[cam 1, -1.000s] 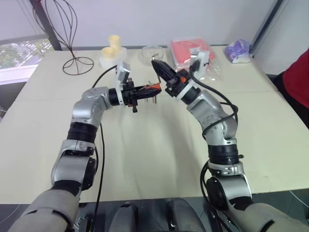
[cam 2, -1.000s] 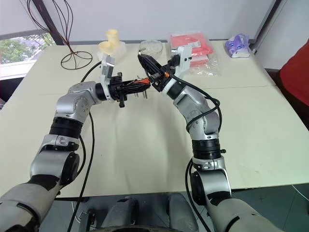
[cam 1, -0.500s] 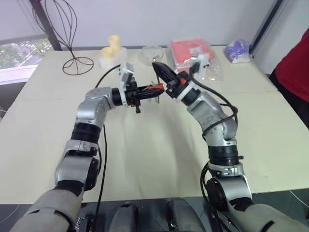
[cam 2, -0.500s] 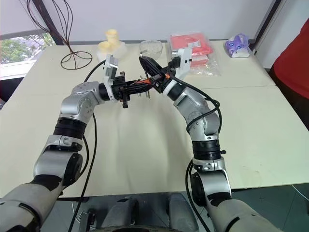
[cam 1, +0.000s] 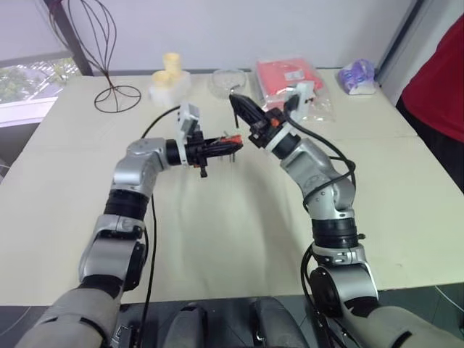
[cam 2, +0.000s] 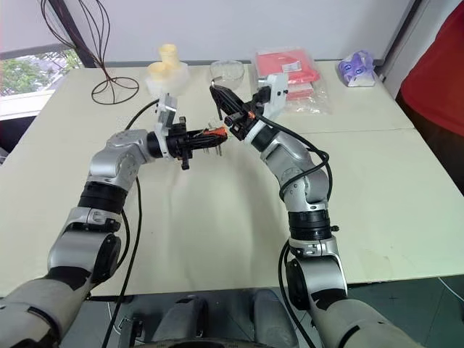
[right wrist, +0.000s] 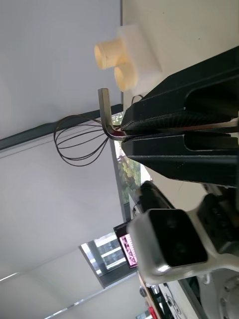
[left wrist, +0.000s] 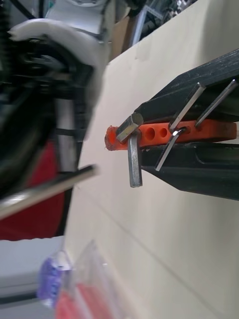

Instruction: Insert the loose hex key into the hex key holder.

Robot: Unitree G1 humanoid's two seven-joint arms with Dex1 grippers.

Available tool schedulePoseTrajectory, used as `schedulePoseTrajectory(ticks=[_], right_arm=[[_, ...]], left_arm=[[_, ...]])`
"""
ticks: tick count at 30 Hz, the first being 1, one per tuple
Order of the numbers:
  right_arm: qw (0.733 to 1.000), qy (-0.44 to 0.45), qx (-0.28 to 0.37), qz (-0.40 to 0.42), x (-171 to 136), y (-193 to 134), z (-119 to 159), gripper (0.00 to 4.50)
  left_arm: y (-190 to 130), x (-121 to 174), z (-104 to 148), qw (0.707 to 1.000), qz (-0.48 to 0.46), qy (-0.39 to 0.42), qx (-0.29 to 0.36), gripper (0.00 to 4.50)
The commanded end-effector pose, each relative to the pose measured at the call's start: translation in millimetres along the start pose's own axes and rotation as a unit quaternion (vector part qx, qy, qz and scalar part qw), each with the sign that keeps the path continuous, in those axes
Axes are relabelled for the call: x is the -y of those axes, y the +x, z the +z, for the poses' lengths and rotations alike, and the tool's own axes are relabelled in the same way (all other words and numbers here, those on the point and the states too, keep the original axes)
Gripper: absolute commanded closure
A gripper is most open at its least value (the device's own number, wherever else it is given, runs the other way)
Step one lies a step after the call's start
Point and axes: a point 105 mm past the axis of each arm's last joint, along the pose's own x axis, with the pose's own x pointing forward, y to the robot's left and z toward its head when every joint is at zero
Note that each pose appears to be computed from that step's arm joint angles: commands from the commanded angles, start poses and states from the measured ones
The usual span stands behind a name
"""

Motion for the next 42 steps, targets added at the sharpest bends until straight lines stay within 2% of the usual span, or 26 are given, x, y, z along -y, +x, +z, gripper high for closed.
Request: schedulePoseTrajectory(ticks=[1,18,29,42], right_arm=[[0.999,-0.013,0.029,0.014,-7,5,16,4.48],[1.000,-0.008,0.021,0.015,-8,3,10,4.48],[0.999,-0.010,0.028,0.011,-7,4,14,4.48],[1.000,-0.009,0.025,0.014,-7,4,12,4.48]], left_arm=[[-1,3,21,0.999,-0.005,0.029,0.016,4.50],[8,-8,37,0.998,0.017,0.045,0.046,4.50],[4,-4,18,0.999,0.011,0.038,0.018,4.50],[1,-12,28,0.998,0.032,0.043,0.032,4.50]])
